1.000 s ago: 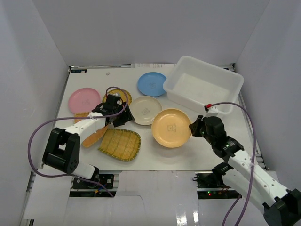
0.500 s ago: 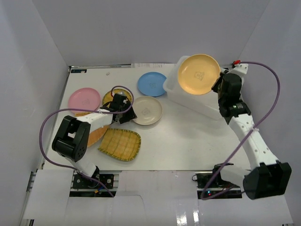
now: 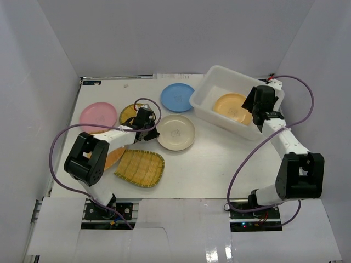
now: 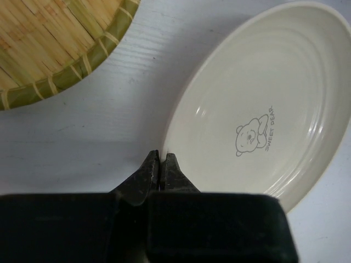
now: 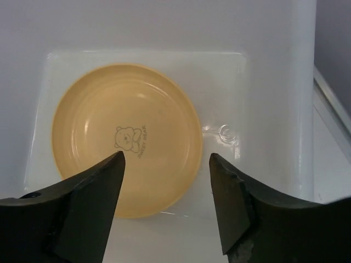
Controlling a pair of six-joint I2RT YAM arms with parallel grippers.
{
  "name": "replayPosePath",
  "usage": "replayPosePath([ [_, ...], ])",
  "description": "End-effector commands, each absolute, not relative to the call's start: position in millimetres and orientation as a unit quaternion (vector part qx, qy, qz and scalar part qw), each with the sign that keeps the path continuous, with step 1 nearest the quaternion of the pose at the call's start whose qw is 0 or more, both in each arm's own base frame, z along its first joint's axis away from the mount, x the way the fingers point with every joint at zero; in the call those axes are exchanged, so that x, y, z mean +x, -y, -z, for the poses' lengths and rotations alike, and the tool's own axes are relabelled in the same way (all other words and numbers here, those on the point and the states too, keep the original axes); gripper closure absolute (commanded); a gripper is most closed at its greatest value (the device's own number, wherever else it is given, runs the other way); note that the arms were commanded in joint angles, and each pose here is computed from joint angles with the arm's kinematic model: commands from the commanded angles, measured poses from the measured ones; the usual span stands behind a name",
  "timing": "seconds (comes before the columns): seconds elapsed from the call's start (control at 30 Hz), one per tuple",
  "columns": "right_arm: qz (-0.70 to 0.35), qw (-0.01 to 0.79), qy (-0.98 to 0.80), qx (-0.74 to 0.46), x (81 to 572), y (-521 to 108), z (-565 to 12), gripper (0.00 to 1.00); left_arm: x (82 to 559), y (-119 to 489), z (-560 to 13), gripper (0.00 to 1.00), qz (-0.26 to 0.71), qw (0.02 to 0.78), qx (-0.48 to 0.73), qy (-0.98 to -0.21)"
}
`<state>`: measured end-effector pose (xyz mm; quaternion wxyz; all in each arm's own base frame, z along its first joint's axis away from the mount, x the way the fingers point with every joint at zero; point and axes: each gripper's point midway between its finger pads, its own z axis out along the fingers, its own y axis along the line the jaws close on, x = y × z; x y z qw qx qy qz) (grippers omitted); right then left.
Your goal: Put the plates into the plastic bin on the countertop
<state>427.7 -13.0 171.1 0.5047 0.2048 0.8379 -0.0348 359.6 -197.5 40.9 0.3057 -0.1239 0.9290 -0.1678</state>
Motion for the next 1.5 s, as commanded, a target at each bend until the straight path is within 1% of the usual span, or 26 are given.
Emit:
replayPosePath([
  [0.0,0.006,0.552,-0.808,0.206,429,8,-209,0.28,358,202,-77,1.0,0.189,0.337,-0.109,-0.916],
  [0.03,0.0,0.555,-0.807,0.203,427,7,-213,0.19,355,205,-85,1.0,0.199,0.34,-0.106,-0.913],
  [0.13,-0.033,0.573,-0.797,0.188,419,-3,-235,0.16,346,218,-115,1.0,0.251,0.345,-0.098,-0.899],
  [0.2,-0.054,0.59,-0.786,0.178,410,-9,-258,0.16,340,226,-150,1.0,0.297,0.36,-0.094,-0.88],
  [0.23,-0.072,0.59,-0.786,0.168,405,-16,-263,0.2,338,229,-163,1.0,0.311,0.366,-0.093,-0.872],
  [0.27,-0.087,0.606,-0.774,0.163,395,-19,-281,0.25,337,232,-188,1.0,0.333,0.384,-0.091,-0.856],
  [0.3,-0.096,0.613,-0.768,0.16,389,-21,-288,0.31,336,235,-203,1.0,0.349,0.391,-0.094,-0.847],
  [0.33,-0.118,0.63,-0.753,0.15,376,-27,-307,0.61,336,238,-216,1.0,0.36,0.4,-0.093,-0.838],
  [0.37,-0.129,0.635,-0.748,0.142,369,-31,-315,0.8,340,243,-240,1.0,0.375,0.419,-0.088,-0.822],
  [0.4,-0.156,0.64,-0.742,0.121,361,-42,-328,0.92,343,246,-250,1.0,0.38,0.427,-0.086,-0.816],
  [0.43,-0.167,0.647,-0.735,0.11,347,-46,-342,0.92,346,255,-260,1.0,0.386,0.433,-0.078,-0.811],
  [0.47,-0.177,0.654,-0.728,0.104,339,-48,-353,0.92,360,266,-275,1.0,0.389,0.442,-0.07,-0.805],
  [0.53,-0.215,0.68,-0.697,0.074,313,-61,-388,0.92,374,284,-283,1.0,0.385,0.451,-0.058,-0.803],
  [0.57,-0.225,0.685,-0.69,0.068,305,-64,-397,0.92,391,300,-289,1.0,0.385,0.455,-0.053,-0.801],
  [0.63,-0.248,0.696,-0.673,0.043,290,-75,-421,0.92,405,325,-288,1.0,0.373,0.464,-0.034,-0.803],
  [0.7,-0.274,0.691,-0.668,0.007,280,-91,-427,0.92,435,352,-281,1.0,0.355,0.467,-0.031,-0.809],
  [0.9,-0.289,0.705,-0.648,-0.003,255,-97,-436,0.92,489,418,-237,1.0,0.34,0.449,-0.019,-0.826],
  [1.07,-0.303,0.701,-0.645,-0.017,244,-104,-430,0.92,507,459,-229,1.0,0.348,0.461,0.0,-0.816],
  [1.1,-0.303,0.7,-0.646,-0.017,244,-104,-427,0.92,506,466,-230,0.97,0.36,0.456,0.007,-0.814],
  [1.13,-0.304,0.699,-0.648,-0.018,243,-105,-425,0.92,506,470,-235,0.76,0.368,0.458,0.009,-0.809],
  [1.2,-0.306,0.692,-0.654,-0.019,246,-107,-417,0.92,506,472,-232,0.5,0.371,0.455,0.012,-0.81],
  [1.23,-0.307,0.691,-0.654,-0.02,246,-108,-415,0.92,505,470,-235,0.33,0.368,0.459,0.014,-0.809],
  [1.33,-0.307,0.682,-0.664,-0.019,253,-110,-401,0.92,507,445,-254,0.22,0.33,0.494,0.01,-0.804],
  [1.4,-0.31,0.669,-0.675,-0.021,258,-114,-390,0.92,514,409,-264,0.22,0.296,0.516,-0.01,-0.804],
  [1.43,-0.311,0.665,-0.678,-0.023,259,-116,-387,0.92,514,393,-244,0.22,0.275,0.505,-0.018,-0.818],
  [1.47,-0.314,0.659,-0.683,-0.028,261,-119,-382,0.92,522,363,-259,0.22,0.269,0.514,-0.04,-0.814],
])
